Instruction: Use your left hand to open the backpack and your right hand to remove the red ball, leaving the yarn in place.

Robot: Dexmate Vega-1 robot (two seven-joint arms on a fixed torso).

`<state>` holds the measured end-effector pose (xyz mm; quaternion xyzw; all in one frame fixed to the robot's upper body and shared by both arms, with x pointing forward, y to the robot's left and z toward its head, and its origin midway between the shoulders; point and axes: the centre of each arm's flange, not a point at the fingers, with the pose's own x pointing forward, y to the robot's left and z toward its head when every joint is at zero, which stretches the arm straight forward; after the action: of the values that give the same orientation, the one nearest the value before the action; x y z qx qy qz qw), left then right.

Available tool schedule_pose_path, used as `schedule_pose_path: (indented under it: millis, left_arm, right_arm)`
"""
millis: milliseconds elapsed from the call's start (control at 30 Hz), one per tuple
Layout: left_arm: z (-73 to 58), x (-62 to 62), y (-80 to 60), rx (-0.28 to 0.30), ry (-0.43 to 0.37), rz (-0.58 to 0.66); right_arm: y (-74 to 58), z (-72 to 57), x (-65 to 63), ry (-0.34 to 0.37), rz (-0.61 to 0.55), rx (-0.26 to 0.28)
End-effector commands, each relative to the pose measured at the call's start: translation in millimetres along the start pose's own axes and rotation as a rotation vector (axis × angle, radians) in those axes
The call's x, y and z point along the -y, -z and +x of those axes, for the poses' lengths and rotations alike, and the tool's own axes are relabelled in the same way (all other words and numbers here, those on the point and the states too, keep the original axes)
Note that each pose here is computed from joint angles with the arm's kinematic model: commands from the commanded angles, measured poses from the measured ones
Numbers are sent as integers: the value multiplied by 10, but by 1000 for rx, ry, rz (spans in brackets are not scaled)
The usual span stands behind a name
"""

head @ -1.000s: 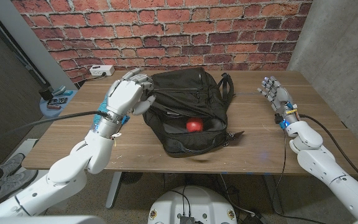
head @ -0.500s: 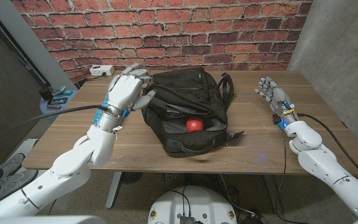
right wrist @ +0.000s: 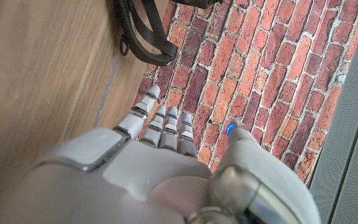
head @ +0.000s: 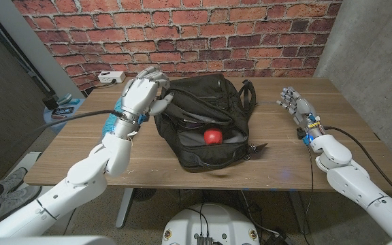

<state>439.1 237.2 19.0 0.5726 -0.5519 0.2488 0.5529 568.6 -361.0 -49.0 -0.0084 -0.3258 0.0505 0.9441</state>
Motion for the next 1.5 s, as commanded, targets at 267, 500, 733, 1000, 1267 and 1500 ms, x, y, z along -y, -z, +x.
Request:
schedule_pose_path:
  millis: [267,500,733,1000,1267,1500]
  left_arm:
    - [251,167,-20,-22,-13,-87]
    - [323,214,-44,-20,-7,-110]
    - [356,223,-27,-44,1,-154]
    - [363,197,-24,-86,10,-195]
    - [355,165,-11,-140,27,-247]
    - [346,150,13,-217,40,-324]
  right_arm:
    - [28,-286,-20,25,-24,-30]
    - [27,-405,-85,19,-23,-37]
    - [2,-489,-132,28,-49,-43]
    - [-32,-550,-179,35,-76,-53]
    - [-69,-584,-231,28,-106,-74]
    - [-99,-597,-273,17,-131,-80]
